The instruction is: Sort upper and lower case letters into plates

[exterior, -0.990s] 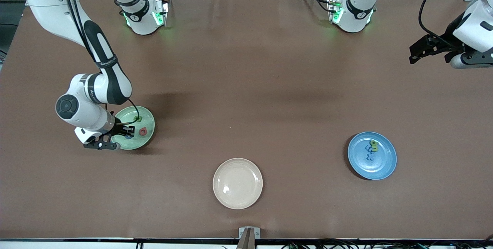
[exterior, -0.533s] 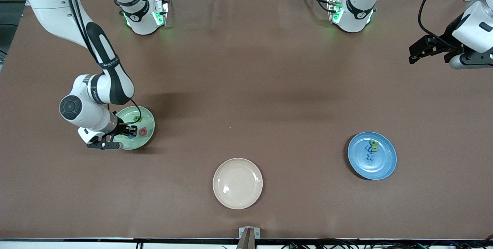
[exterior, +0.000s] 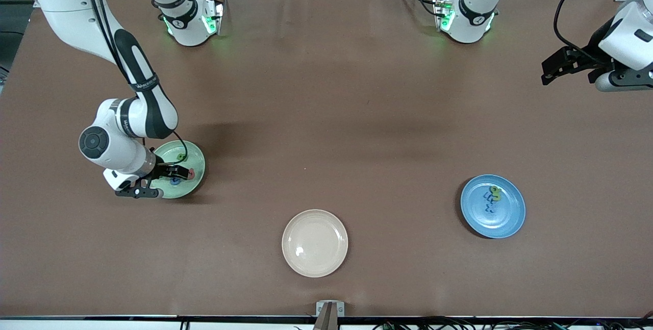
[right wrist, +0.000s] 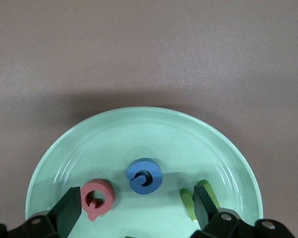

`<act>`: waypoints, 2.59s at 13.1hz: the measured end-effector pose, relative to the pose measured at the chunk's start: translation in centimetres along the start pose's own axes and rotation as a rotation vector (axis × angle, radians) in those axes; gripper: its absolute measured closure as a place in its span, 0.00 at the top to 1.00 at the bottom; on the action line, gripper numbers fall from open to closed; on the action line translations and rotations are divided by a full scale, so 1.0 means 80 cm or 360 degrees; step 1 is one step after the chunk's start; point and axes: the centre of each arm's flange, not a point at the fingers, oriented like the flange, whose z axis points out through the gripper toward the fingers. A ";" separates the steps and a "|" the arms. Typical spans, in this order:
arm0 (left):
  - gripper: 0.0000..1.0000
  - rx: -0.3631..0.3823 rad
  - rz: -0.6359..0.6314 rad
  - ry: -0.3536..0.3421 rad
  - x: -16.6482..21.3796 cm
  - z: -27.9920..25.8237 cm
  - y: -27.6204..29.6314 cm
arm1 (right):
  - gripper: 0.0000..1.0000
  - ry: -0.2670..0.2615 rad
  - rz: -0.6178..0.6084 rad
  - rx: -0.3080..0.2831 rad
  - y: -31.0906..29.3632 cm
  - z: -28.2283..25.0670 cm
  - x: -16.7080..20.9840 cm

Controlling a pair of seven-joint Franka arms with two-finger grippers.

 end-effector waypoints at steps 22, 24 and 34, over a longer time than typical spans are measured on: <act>1.00 0.0001 0.0017 -0.0002 0.001 0.002 0.007 | 1.00 -0.0294 0.0029 -0.0012 -0.012 -0.381 -0.002; 1.00 0.0001 0.0017 -0.0003 0.001 0.003 0.007 | 1.00 -0.0285 0.0039 -0.0017 -0.010 -0.398 -0.002; 1.00 0.0001 0.0019 -0.0003 0.001 0.003 0.008 | 1.00 -0.0193 0.0178 -0.0011 0.057 -0.437 0.017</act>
